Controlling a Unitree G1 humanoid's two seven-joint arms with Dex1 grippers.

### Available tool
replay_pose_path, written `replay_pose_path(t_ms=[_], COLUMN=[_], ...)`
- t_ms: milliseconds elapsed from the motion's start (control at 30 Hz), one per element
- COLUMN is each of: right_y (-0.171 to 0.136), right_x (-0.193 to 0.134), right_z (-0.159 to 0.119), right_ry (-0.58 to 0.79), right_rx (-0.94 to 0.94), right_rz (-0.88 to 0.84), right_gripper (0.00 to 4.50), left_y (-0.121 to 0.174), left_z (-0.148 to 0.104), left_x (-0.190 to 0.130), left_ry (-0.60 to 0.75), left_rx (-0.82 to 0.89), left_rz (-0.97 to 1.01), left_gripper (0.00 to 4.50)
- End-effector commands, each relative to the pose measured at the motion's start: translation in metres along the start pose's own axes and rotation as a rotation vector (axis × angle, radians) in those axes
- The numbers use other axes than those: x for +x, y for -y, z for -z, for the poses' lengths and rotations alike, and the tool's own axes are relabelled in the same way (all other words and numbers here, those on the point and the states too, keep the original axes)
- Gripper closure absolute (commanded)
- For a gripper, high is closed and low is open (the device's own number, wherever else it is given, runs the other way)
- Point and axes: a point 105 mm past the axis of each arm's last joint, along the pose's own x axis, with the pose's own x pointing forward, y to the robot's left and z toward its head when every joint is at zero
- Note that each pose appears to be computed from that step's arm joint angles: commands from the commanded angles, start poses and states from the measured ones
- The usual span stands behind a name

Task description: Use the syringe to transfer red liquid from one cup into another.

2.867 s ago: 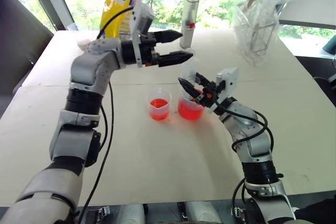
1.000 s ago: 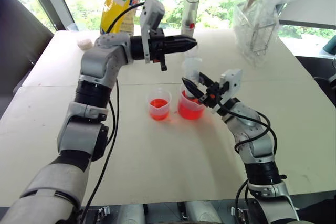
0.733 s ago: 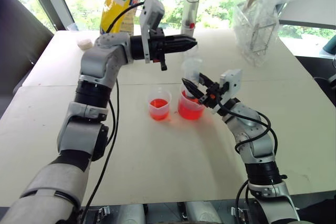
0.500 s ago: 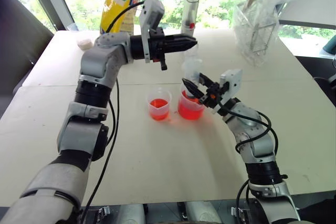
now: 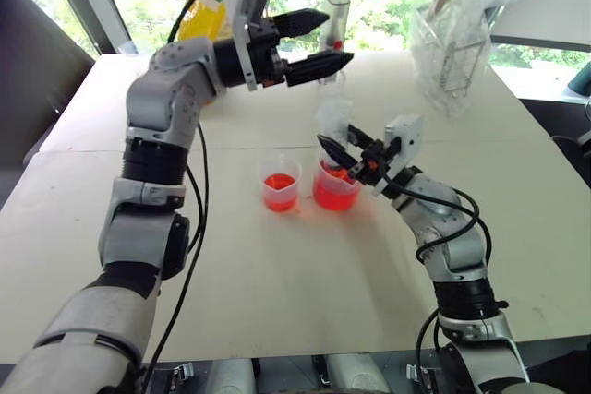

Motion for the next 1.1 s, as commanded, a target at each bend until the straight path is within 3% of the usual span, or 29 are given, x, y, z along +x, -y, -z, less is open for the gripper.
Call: replay_pose_path(t_ms=[33, 300, 400, 567, 833, 933, 1100], right_y=[0.007, 0.002, -0.01, -0.038, -0.069, -0.074, -0.073], right_x=[0.0, 0.004, 0.013, 0.031, 0.051, 0.053, 0.054], right_z=[-0.031, -0.061, -0.081, -0.09, -0.054, -0.034, -0.025], right_ry=[0.089, 0.152, 0.198, 0.234, 0.193, 0.161, 0.149], right_rx=[-0.057, -0.085, -0.081, -0.035, 0.029, 0.044, 0.046], right_rz=[0.015, -0.018, -0.085, -0.234, -0.348, -0.359, -0.355], right_gripper=[3.11, 3.11, 3.11, 3.11, 3.11, 3.11, 3.11], left_y=[0.0, -0.009, -0.009, -0.005, 0.002, 0.009, 0.018], left_z=[-0.015, -0.024, -0.024, -0.017, -0.029, -0.039, -0.049], left_x=[-0.011, -0.06, -0.081, -0.113, -0.128, -0.125, -0.118], left_ry=[0.033, 0.004, -0.035, -0.11, -0.109, -0.092, -0.058], left_rx=[0.04, 0.048, 0.062, 0.065, 0.082, 0.087, 0.071], left_rz=[-0.021, -0.147, -0.194, -0.271, -0.333, -0.32, -0.279], left_gripper=[0.02, 0.02, 0.02, 0.02, 0.02, 0.02, 0.02])
